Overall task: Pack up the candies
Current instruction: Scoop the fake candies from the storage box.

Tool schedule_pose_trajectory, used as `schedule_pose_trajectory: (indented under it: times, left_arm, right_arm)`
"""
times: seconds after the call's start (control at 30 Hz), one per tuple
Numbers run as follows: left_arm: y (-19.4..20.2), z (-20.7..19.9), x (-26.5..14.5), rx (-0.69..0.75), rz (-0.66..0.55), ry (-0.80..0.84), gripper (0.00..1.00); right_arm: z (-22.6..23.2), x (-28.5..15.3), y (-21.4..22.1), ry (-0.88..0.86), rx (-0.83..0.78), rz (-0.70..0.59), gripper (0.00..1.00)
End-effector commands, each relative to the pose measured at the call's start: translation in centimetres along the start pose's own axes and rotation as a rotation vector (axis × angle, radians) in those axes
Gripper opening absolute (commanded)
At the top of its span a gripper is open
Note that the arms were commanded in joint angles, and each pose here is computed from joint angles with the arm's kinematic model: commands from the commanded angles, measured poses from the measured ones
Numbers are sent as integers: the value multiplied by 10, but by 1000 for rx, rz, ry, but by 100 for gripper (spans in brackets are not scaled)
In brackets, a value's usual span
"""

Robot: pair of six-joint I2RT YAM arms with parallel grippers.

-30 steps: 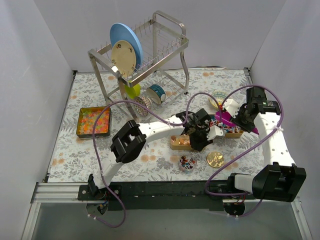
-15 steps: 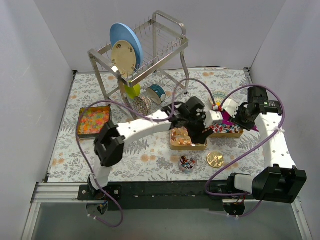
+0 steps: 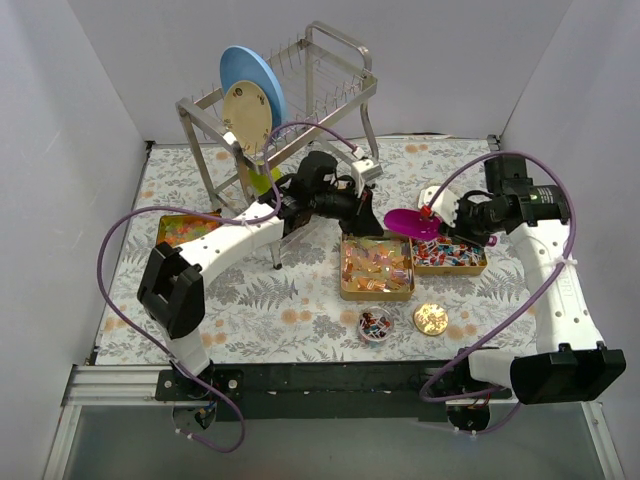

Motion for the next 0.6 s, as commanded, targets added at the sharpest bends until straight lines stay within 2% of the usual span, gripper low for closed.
schedule_pose_trajectory:
  times: [0.0, 0.27, 0.37, 0.57]
  left_arm:
    - [-15, -14, 11, -34, -48, 108, 0]
    - [-5, -5, 21, -87, -26, 111, 0]
    - [2, -10, 14, -91, -8, 112, 0]
    - [3, -9, -11, -93, -14, 65, 0]
  right_arm:
    - [11, -1, -30, -65, -47, -47, 1]
    - [12, 4, -57, -65, -66, -73, 1]
    - [8, 11, -49, -49, -58, 2, 1]
    - [5, 11, -51, -22, -106, -13, 1]
Point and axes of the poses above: each gripper's point midway between its finger pads, its own x axis out along the fingers, its own z axis along the line the jaws close on, y = z × x, the point moved 5 cm from there along -x, back along the fingers, and after that the axes turned 2 degrees about x, right-handed, at the moved point
